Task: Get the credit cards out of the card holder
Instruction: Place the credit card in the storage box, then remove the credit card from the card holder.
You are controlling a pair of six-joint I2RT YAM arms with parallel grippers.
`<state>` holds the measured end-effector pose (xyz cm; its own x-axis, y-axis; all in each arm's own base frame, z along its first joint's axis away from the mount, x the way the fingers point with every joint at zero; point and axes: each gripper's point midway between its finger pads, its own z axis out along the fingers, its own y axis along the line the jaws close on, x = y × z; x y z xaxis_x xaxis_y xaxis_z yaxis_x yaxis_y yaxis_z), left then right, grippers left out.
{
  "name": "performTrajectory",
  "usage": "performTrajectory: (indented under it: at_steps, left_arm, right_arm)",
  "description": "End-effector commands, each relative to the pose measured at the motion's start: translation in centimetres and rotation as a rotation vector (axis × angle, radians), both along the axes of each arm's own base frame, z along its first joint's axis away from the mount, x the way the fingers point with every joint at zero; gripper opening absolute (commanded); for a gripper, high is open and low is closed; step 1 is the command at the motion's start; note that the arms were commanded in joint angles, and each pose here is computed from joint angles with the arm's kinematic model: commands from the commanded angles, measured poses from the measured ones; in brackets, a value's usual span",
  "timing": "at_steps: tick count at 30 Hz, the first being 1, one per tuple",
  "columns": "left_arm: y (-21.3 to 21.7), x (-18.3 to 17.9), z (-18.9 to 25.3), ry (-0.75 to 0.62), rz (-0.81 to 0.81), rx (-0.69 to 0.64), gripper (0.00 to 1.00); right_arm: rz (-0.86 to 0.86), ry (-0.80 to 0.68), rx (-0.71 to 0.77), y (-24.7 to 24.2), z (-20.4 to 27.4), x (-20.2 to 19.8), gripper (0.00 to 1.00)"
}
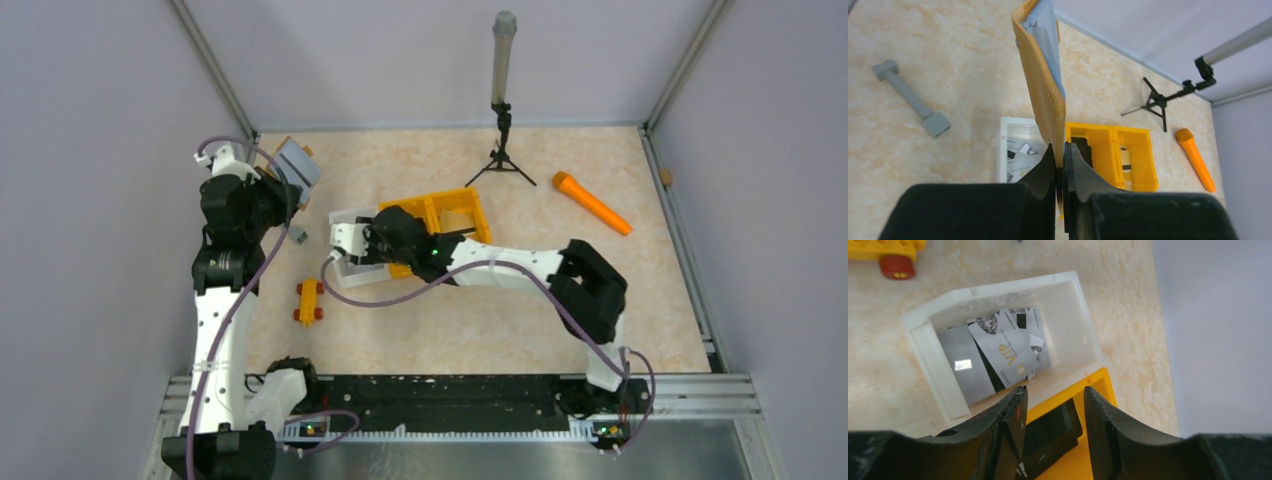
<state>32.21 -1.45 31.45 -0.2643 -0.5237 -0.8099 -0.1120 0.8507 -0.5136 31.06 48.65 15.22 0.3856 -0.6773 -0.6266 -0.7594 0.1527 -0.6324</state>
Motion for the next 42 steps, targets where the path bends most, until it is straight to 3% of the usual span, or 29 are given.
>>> performTrajectory:
  at_steps: [1,6,13,15,17,24,34,42]
  left_arm:
    - [-2.7,-0.9,3.5,-0.110,-0.157,-0.035,0.00]
    - [-6.3,-2.3,3.1,-0.126,-0.362,-0.107,0.00]
    - [-12.0,-5.6,2.1,-0.153,-0.756,-0.316,0.00]
    - [-13.1,-6.6,2.0,-0.182,-0.843,-0.355,0.00]
    - [-14.2,-7.9,1.2,-0.178,-0.907,-0.375,0.00]
    - [-18.7,-12.4,-0.1,-0.164,-1.121,-0.379,0.00]
    - [-21.4,-15.8,0.8,-0.200,-1.290,-0.425,0.00]
    - [-22.0,-16.0,0.4,-0.177,-1.318,-0.436,0.00]
  right_arm:
    - [0.011,0.046,0.300,-1.7,9.9,-2.9,0.47]
    - [-0.117,0.236,0.475,-7.5,12.5,-5.3,0.48]
    - [-0.387,0.557,0.736,-16.0,13.8,-7.6,0.76]
    - [-0.435,0.643,0.829,-18.2,14.3,-8.1,0.86]
    - [-0.427,0.737,0.914,-19.4,14.5,-9.0,0.90]
    - [-0.382,0.960,1.063,-20.6,13.2,-11.2,0.92]
    - [-0.223,1.050,1.285,-21.3,14.5,-12.8,0.93]
    - [-0.136,1.054,1.281,-20.7,15.6,-13.5,0.78]
